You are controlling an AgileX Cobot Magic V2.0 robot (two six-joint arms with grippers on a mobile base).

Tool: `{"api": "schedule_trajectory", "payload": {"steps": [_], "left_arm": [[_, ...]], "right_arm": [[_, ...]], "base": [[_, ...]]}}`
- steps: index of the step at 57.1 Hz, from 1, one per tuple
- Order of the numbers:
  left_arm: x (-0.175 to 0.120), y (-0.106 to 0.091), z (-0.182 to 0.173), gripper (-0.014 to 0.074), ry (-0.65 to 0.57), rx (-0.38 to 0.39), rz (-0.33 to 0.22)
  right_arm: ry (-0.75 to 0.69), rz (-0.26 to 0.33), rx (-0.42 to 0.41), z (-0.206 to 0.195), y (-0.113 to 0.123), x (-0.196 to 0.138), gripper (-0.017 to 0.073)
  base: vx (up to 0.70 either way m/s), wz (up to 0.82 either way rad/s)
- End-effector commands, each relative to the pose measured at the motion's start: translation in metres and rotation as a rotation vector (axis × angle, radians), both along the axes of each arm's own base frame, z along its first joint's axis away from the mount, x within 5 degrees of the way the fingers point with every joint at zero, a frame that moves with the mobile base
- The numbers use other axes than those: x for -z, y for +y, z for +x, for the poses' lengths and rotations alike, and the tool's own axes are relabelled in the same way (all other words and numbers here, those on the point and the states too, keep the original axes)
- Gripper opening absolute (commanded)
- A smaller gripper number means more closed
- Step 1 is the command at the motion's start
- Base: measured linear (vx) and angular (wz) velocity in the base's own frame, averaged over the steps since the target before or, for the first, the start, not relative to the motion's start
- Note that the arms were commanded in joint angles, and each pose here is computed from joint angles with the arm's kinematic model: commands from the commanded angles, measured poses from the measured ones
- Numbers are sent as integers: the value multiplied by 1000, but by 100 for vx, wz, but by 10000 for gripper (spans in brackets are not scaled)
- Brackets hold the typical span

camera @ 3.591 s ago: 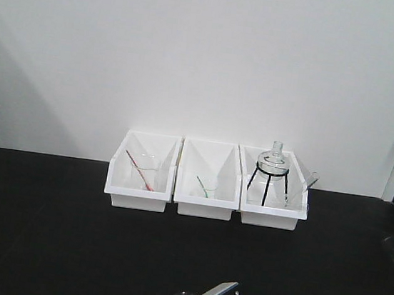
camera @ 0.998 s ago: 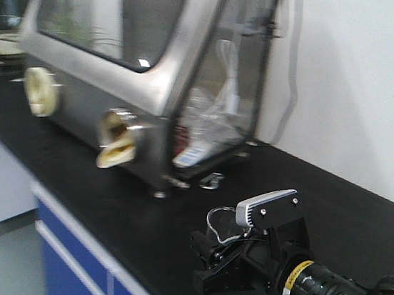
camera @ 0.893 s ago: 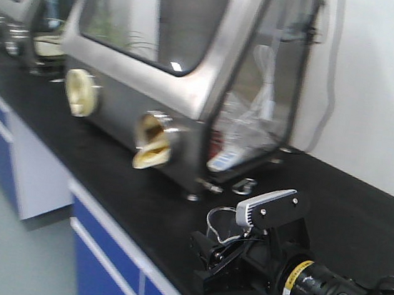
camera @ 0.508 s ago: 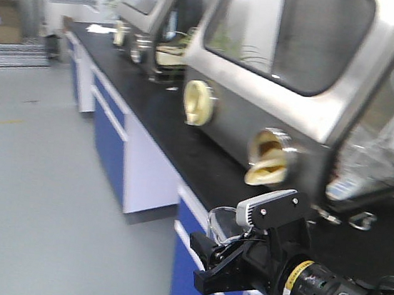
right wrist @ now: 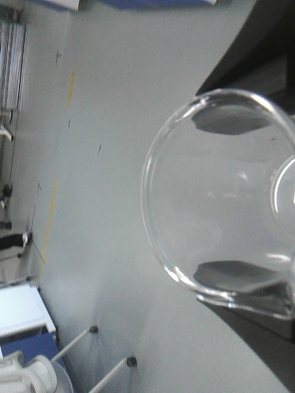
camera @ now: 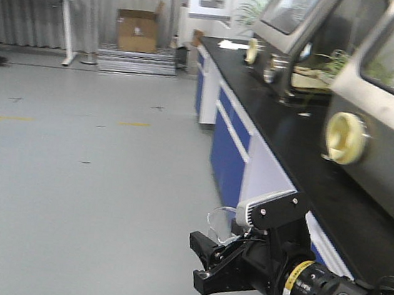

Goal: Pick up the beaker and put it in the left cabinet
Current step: 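Hold the beaker in the right gripper while the base drives to the cabinet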

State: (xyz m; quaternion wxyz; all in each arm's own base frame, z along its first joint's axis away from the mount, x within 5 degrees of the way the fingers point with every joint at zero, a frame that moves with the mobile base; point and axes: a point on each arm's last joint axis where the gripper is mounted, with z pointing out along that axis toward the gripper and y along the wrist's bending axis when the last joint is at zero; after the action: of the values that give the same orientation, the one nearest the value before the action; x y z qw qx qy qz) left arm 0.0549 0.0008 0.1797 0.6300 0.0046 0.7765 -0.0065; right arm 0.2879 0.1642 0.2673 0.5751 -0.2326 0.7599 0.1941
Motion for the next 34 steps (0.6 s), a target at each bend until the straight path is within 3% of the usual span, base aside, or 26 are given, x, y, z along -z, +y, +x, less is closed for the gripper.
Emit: {"api": "schedule_trajectory", "payload": {"steps": [1, 16, 34], "left_arm": [[-12, -2, 0, 4, -110, 21, -12], [-12, -2, 0, 4, -110, 21, -12], [-12, -2, 0, 4, -110, 21, -12]], "right_arm": [[-114, 83, -24, -2, 1, -29, 194], [-113, 83, -24, -2, 1, -29, 194], [-113, 83, -24, -2, 1, -29, 194]], "base": [[26, 50], [33, 32], [47, 7]]}}
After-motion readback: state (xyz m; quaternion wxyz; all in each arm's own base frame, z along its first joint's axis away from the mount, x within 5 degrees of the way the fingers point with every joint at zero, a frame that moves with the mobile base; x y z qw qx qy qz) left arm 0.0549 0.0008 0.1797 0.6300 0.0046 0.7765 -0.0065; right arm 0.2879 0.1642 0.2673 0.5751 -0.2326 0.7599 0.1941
